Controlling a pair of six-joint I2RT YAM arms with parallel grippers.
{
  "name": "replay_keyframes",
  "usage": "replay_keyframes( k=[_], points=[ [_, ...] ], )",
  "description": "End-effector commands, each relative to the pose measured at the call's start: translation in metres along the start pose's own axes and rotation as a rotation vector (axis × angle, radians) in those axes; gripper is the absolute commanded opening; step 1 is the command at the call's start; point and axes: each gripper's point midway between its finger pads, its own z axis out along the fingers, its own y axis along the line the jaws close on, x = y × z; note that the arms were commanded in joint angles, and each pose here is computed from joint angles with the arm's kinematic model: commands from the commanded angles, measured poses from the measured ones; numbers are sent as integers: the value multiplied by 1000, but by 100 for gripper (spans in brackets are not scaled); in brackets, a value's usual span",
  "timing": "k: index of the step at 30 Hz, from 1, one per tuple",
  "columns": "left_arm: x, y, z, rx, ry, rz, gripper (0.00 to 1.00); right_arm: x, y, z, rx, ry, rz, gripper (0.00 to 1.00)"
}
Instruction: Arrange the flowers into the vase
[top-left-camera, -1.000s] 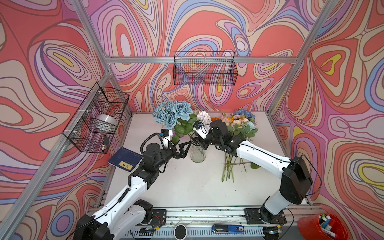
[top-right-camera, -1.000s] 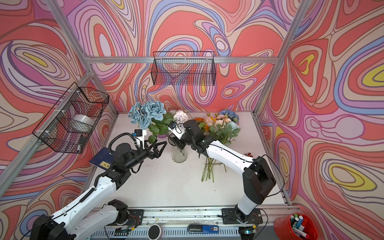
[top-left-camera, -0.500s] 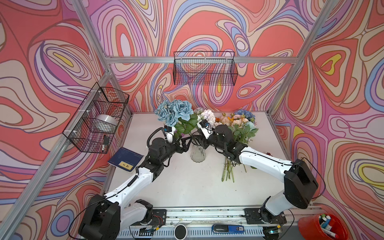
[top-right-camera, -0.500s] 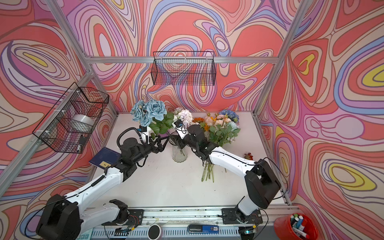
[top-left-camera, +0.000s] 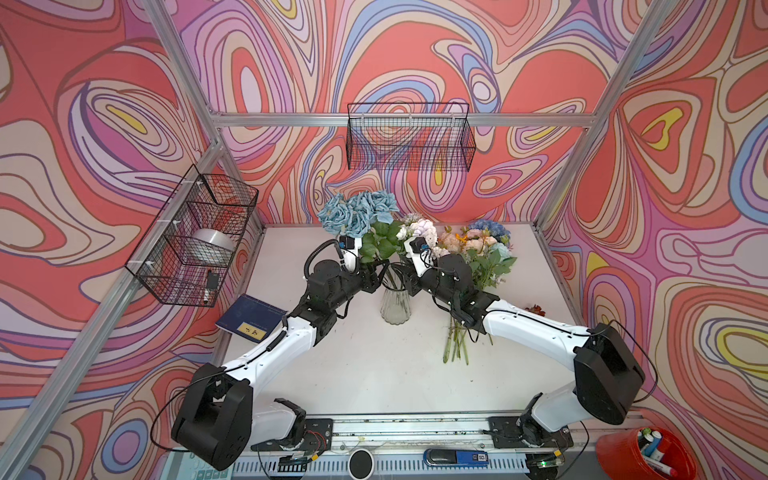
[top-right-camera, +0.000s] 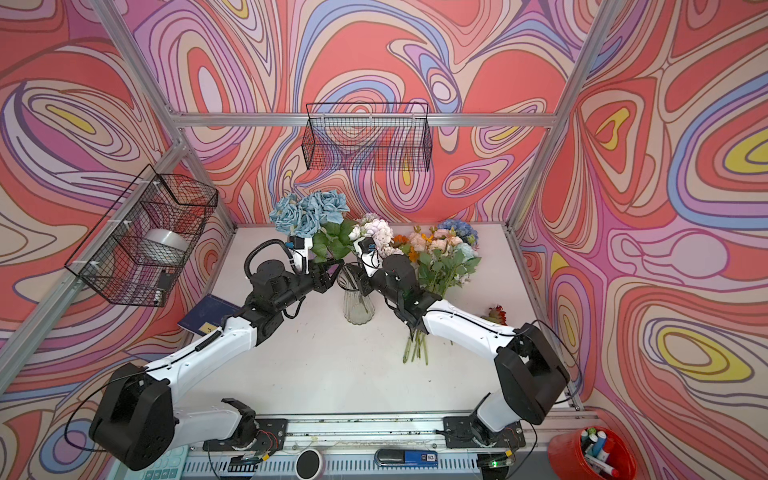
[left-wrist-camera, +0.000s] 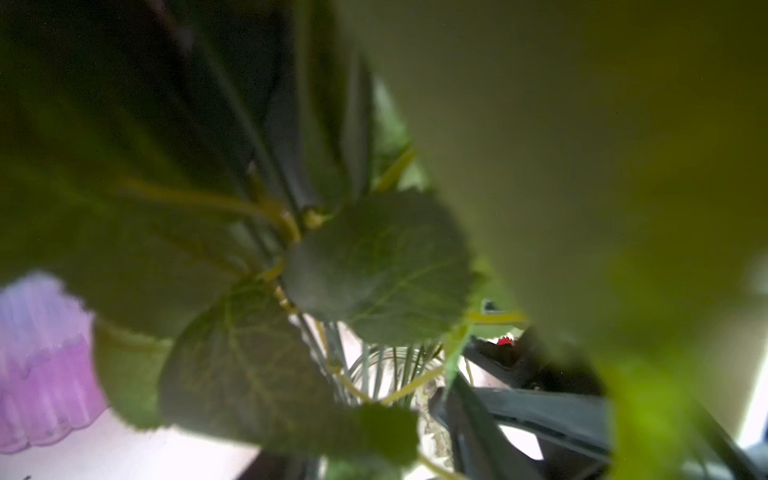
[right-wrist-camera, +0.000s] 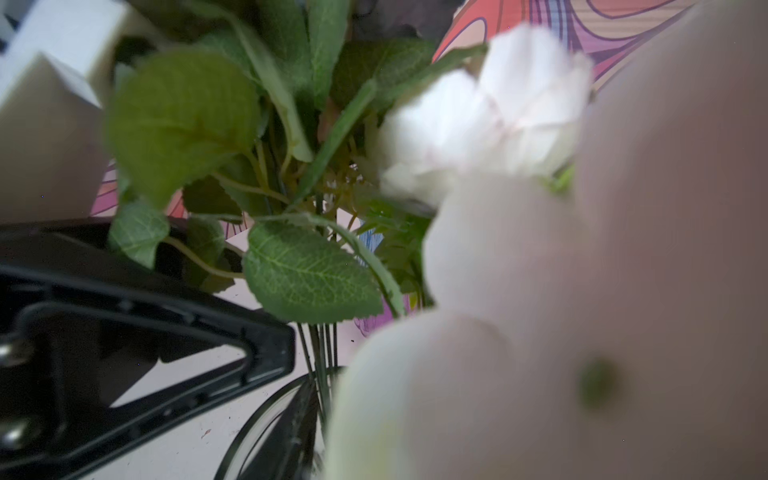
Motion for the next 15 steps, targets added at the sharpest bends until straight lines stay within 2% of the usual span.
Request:
replay_keyframes(
  k=[1,2,8,13,15],
  points=[
    [-10,-4,6,7,-25,28,20,-10,-4,-6,25,-36,-4,42],
    [-8,-6,6,9,-25,32,16,-10,-4,-6,27,-35,-5,42],
    [18,-20,-4,1,7,132,7,-3,-4,-2,24,-21,-6,42],
    [38,-13,-10,-42,42,147,8,-1,-3,0,21,-12,-12,42],
    [42,-8,-12,-61,48,147,15,0,-2,0,12,-7,-11,41]
  ],
)
